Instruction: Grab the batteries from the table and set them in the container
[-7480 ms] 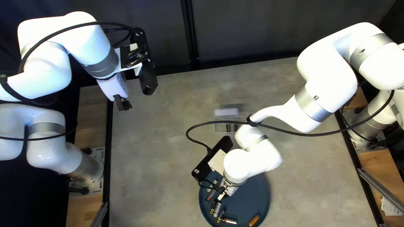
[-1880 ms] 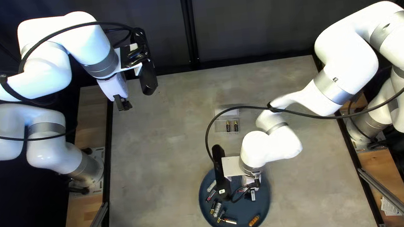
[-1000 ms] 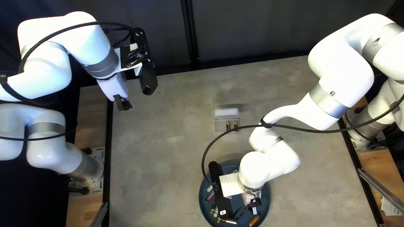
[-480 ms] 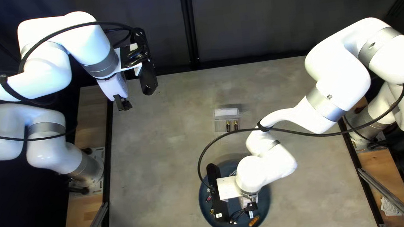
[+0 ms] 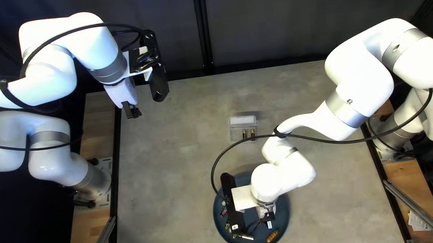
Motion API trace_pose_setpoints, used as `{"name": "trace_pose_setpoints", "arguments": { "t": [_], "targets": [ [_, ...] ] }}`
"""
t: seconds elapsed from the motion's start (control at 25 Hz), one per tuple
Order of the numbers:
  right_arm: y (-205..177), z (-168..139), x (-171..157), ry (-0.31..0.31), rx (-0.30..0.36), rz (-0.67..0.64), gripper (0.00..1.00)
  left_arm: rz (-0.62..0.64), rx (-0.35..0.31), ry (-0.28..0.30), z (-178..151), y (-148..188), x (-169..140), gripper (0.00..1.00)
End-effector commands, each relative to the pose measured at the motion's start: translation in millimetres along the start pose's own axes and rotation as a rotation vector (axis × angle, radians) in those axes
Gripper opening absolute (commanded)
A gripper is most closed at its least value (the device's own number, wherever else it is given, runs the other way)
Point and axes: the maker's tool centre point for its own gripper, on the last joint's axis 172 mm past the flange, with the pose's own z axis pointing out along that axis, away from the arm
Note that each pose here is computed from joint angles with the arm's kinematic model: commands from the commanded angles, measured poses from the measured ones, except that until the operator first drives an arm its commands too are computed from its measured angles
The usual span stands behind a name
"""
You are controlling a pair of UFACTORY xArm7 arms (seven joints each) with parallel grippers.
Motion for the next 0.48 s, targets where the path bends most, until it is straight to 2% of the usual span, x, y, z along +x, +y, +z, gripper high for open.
{"name": "trace_pose_setpoints", "arguments": {
  "t": [0.04, 0.12, 0.2, 0.24, 0.48],
  "targets": [
    [5.5, 6.0, -3.8, 0.000, 0.007, 0.001, 1.00, 0.000, 0.000, 0.000, 0.0, 0.0, 0.0, 1.00],
    [6.6, 8.1, -3.9, 0.000, 0.011, 0.000, 0.97, 0.000, 0.000, 0.000, 0.0, 0.0, 0.0, 1.00],
    [8.0, 9.9, -5.0, 0.001, 0.013, 0.000, 0.77, 0.000, 0.000, 0.000, 0.0, 0.0, 0.0, 1.00],
    [8.4, 10.3, -5.2, 0.001, 0.014, 0.000, 0.00, 0.000, 0.000, 0.000, 0.0, 0.0, 0.0, 1.00],
    [7.3, 11.2, -4.4, 0.010, 0.008, -0.006, 0.00, 0.000, 0.000, 0.000, 0.0, 0.0, 0.0, 1.00]
  ]
}}
